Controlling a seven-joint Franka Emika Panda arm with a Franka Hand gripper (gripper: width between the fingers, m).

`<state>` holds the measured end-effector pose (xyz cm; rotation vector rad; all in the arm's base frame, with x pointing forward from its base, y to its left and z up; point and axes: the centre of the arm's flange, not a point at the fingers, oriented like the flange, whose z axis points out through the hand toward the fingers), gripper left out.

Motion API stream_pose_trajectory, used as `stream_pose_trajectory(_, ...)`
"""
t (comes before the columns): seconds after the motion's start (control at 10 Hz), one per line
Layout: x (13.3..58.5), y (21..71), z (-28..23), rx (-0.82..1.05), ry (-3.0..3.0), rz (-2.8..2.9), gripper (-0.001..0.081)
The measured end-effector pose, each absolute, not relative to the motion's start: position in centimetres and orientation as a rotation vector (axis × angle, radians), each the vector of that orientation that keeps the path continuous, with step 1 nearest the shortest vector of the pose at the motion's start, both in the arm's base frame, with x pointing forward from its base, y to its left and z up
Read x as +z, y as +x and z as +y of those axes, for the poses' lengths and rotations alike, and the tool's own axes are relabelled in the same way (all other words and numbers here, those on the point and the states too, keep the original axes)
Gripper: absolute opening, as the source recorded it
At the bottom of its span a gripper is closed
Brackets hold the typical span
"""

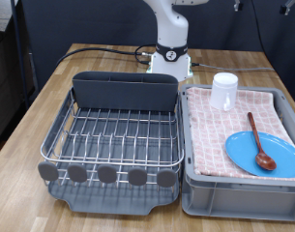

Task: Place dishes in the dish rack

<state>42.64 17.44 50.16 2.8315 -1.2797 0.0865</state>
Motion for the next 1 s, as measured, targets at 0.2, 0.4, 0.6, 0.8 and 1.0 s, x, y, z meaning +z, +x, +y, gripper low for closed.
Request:
stream_pose_trajectory(0.2,50.1,43.4,18.0,0.137,2.864,-1.177,0.0802)
stream_pose_trajectory(0.4,49.7,44.7,18.9,0.166,2.905,-1.077,0.0802)
stream_pose_trajectory(0.6,49.2,46.0,19.9,0.179,2.928,-1.043,0.0802)
stream_pose_trajectory(0.8,48.3,47.2,20.5,0.18,2.931,-1.095,0.0802)
stream_pose_trajectory(1.0,46.9,48.2,21.2,0.197,2.94,-1.133,0.0802)
